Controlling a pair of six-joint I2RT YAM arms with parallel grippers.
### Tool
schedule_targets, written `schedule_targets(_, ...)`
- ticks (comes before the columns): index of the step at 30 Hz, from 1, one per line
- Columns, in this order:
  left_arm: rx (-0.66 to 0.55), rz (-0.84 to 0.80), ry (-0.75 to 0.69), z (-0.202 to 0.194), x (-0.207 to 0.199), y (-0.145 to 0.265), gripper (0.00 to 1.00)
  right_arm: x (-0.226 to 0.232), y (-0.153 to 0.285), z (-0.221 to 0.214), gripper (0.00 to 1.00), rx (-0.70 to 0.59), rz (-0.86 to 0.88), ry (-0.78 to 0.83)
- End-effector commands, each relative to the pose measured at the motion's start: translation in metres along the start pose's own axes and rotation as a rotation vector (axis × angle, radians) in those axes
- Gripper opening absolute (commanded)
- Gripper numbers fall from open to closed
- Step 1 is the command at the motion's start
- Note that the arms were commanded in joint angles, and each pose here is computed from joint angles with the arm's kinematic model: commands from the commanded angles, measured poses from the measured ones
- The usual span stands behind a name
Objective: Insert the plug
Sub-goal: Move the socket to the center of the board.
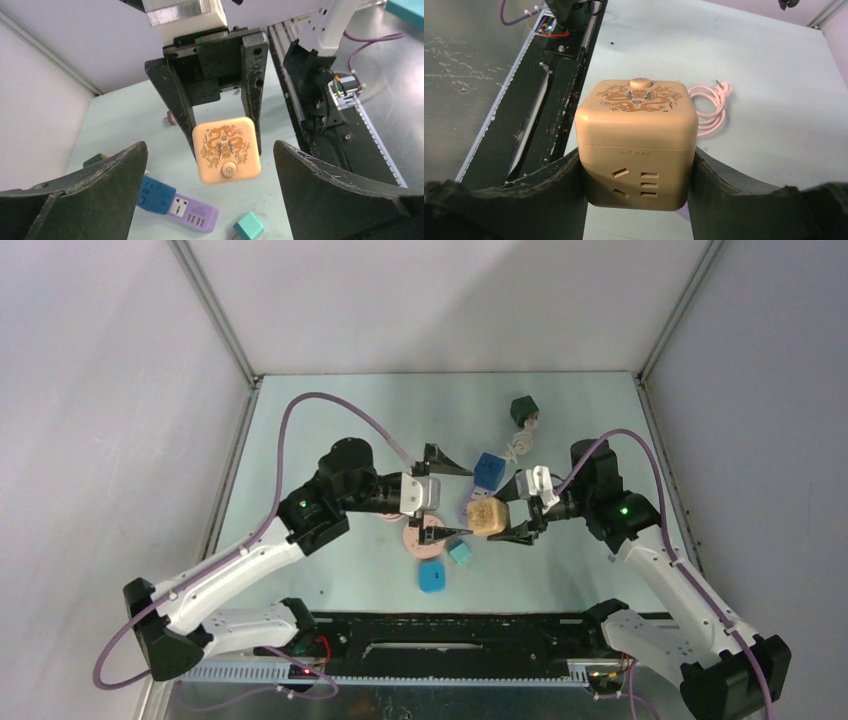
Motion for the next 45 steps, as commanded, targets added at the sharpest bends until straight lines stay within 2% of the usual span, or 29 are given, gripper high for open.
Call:
schedule_targets(1,-0.077,-0.035,0.062,0.006,0.0,-0.009,1.0,-0.006,0.004,0.012,0.0,-0.003,-0.045,0.046)
schedule_targets(6,-0.091,-0.066,0.071,0.003,0.004,-0.021,1.0,-0.01,0.004,0.013,0.0,-0.004,-0.062,0.049)
schedule_targets(14,0.01,-0.089,0.165,-0.033,0.0,-0.035,0.97,-0.016,0.004,0.013,0.0,0.006,-0.092,0.052)
schedule_targets(18,0.052,-0.058,0.181,-0.043,0.004,-0.037,0.9,-0.017,0.004,0.012,0.0,0.009,-0.095,0.047)
schedule_targets(23,0.105,-0.057,0.184,-0.052,0.005,-0.038,0.71,-0.02,0.004,0.01,0.0,0.019,-0.112,0.048)
schedule_targets(25,0.119,-0.07,0.178,-0.055,0.005,-0.038,0.6,-0.021,0.004,0.01,0.0,0.02,-0.117,0.047)
schedule_targets(27,0.132,-0.082,0.179,-0.057,0.005,-0.04,0.45,-0.023,0.004,0.009,0.0,0.023,-0.121,0.041)
schedule_targets(31,0.146,-0.099,0.186,-0.058,0.008,-0.044,0.06,-0.024,0.004,0.007,0.0,0.027,-0.124,0.029)
schedule_targets(32,0.147,-0.098,0.188,-0.057,0.01,-0.045,0.01,-0.025,0.004,0.006,0.0,0.028,-0.125,0.025)
schedule_targets(35,0.149,-0.087,0.189,-0.057,0.014,-0.048,0.0,-0.026,0.004,0.003,0.0,0.035,-0.126,0.011)
schedule_targets(36,0.15,-0.078,0.184,-0.056,0.016,-0.048,0.0,-0.026,0.003,0.002,0.04,0.039,-0.127,0.008)
schedule_targets(37,0.147,-0.067,0.177,-0.056,0.019,-0.048,0.0,-0.027,0.004,0.001,0.15,0.048,-0.14,0.007)
schedule_targets(39,0.143,-0.051,0.172,-0.056,0.024,-0.047,0.0,-0.029,0.006,-0.002,0.57,0.066,-0.167,-0.007)
schedule_targets(40,0.14,-0.043,0.171,-0.057,0.027,-0.045,0.0,-0.031,0.008,-0.003,0.95,0.074,-0.182,-0.014)
schedule_targets(41,0.138,-0.034,0.168,-0.058,0.031,-0.044,0.0,-0.032,0.009,-0.004,0.99,0.081,-0.196,-0.022)
schedule_targets(45,0.125,-0.004,0.163,-0.06,0.047,-0.039,0.0,-0.037,0.017,-0.009,1.0,0.107,-0.251,-0.047)
Point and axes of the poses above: each gripper's point midway between its finger pads, its own y axis back along the fingers, its own x axis along the line the jaws close on, z = x × y, the point moved 4 cm from there along y, back along the fingers, and after that the axes turned 5 degrees about -y, right-handed, at the moved point
